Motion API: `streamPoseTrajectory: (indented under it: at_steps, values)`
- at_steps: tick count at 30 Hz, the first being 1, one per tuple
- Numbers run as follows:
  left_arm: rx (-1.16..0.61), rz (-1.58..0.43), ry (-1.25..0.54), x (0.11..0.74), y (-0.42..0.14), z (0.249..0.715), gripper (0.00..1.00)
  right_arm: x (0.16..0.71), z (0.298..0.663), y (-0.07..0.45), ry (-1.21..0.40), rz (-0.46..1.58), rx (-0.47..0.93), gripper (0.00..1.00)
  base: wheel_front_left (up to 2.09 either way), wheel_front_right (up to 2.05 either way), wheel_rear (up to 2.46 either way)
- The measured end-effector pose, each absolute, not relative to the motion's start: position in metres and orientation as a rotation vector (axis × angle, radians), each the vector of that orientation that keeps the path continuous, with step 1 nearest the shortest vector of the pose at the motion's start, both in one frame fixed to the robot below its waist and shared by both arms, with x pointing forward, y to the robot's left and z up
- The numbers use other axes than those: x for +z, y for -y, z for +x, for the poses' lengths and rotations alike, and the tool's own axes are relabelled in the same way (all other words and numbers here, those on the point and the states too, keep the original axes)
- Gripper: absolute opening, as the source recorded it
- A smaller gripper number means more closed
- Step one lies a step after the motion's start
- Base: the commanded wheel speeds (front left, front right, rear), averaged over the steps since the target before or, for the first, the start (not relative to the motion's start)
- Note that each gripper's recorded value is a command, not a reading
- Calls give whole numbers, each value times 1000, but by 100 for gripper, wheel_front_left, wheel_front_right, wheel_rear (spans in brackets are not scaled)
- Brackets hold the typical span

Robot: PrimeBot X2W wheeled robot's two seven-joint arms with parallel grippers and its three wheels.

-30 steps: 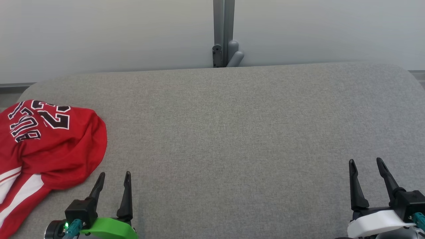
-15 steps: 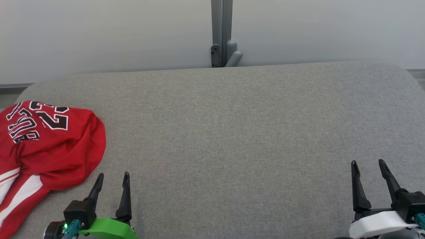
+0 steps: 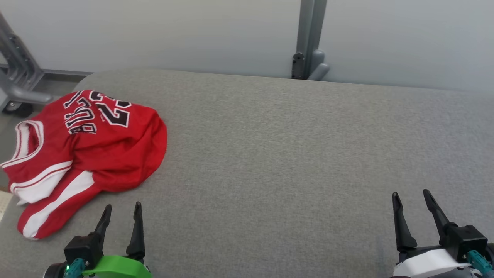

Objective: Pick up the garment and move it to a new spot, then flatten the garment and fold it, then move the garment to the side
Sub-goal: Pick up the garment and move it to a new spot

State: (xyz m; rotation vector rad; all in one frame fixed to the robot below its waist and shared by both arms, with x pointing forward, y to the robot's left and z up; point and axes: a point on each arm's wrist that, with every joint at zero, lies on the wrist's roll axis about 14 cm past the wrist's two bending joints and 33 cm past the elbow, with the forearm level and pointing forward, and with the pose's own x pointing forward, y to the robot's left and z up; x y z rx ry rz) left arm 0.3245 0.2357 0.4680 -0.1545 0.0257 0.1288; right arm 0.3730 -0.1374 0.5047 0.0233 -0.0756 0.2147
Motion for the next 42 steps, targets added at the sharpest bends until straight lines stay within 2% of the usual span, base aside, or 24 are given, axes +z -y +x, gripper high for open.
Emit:
streamPoseTrajectory:
  at_steps: [10, 17, 20, 27, 34, 42]
  values:
    - [412, -178, -42, 453, -307, 249, 100, 504, 387, 63, 69, 34, 437, 100, 0, 0, 0]
    - [475, -180, -20, 459, -322, 238, 100, 502, 394, 42, 64, 34, 502, 100, 0, 0, 0]
    - [456, -175, 9, 471, -321, 254, 100, 498, 398, 45, 57, 26, 502, 100, 0, 0, 0]
    - [337, -249, 57, 494, -304, 344, 100, 493, 436, 56, 82, -26, 508, 100, 0, 0, 0]
    - [224, -237, -92, 468, -285, 438, 100, 447, 459, 74, -12, -27, 480, 100, 0, 0, 0]
    - [273, -205, -313, 419, -308, 488, 100, 409, 457, 96, -107, -6, 421, 100, 0, 0, 0]
